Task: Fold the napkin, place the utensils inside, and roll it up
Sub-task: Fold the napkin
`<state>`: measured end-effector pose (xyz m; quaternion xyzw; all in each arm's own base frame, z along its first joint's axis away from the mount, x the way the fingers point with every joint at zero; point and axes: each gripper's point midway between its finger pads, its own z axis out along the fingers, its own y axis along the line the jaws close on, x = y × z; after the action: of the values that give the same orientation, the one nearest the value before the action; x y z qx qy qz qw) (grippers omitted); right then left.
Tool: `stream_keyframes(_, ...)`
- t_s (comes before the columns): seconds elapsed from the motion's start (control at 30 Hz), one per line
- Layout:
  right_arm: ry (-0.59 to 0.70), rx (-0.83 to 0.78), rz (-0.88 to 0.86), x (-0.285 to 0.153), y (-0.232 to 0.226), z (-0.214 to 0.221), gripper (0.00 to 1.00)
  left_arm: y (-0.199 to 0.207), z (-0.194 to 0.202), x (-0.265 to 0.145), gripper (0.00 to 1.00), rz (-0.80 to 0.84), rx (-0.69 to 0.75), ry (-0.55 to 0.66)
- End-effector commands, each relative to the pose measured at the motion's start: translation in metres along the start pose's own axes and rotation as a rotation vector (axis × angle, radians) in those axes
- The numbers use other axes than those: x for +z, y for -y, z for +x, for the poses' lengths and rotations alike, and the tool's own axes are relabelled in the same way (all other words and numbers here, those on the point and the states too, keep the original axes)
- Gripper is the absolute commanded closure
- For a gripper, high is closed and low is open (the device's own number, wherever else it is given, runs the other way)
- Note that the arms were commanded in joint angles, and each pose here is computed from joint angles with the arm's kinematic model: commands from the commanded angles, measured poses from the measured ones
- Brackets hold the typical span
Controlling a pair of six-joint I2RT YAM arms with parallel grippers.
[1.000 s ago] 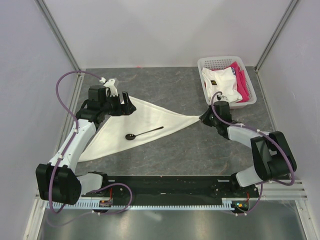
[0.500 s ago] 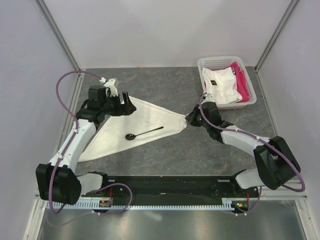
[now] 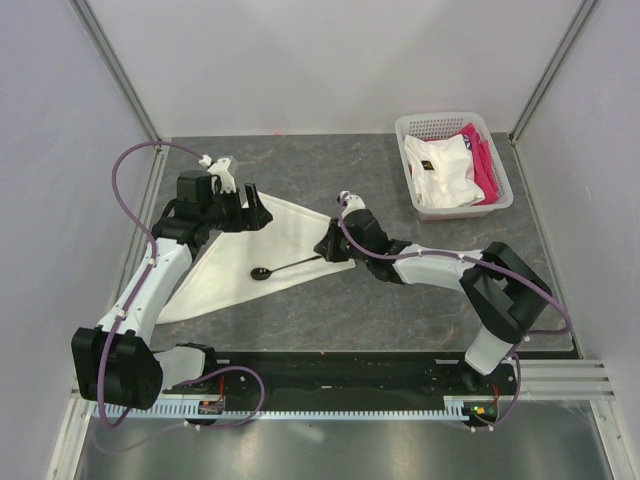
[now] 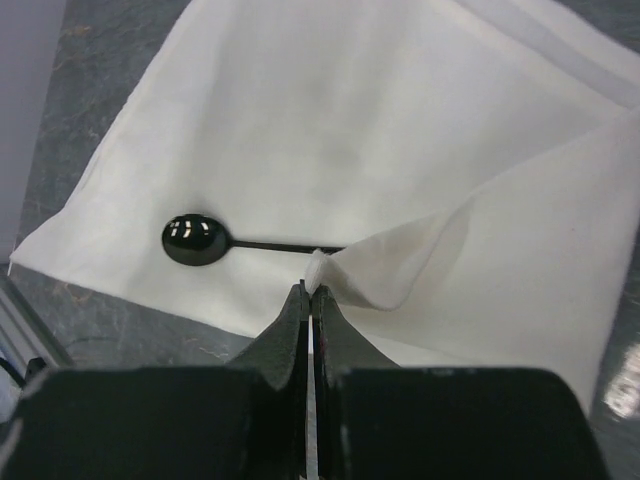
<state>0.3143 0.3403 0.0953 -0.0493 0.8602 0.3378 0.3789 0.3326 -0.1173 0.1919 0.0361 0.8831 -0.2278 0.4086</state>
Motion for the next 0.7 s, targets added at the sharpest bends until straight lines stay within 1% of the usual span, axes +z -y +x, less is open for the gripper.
stream_keyframes(0.0, 0.032, -0.01, -0.145, 0.016, -0.057, -0.012, 1.0, 0.014, -0.015, -0.007, 0.11, 0.042, -0.008, 0.048)
stream_keyframes(0.03, 0.018, -0.02, -0.17, 0.017, -0.068, -0.006, 1.0, 0.013, -0.014, -0.007, 0.11, 0.04, -0.009, 0.047)
stream_keyframes(0.07, 0.022, -0.023, -0.19, 0.019, -0.077, -0.008, 1.0, 0.014, -0.015, -0.008, 0.11, 0.042, -0.007, 0.05)
stream_keyframes(0.13, -0.004, -0.031, -0.21, 0.027, -0.086, 0.003, 1.0, 0.014, -0.014, -0.008, 0.11, 0.043, -0.008, 0.048)
stream_keyframes(0.27, -0.03, -0.039, -0.263, 0.036, -0.108, 0.01, 1.0, 0.014, -0.015, -0.008, 0.11, 0.043, -0.006, 0.051)
stream_keyframes(0.4, -0.065, -0.05, -0.283, 0.044, -0.119, 0.025, 1.0, 0.015, -0.015, -0.008, 0.11, 0.044, -0.007, 0.052)
stream_keyframes(0.67, -0.092, -0.053, -0.316, 0.05, -0.133, 0.035, 1.0, 0.015, -0.015, -0.008, 0.11, 0.046, -0.007, 0.051)
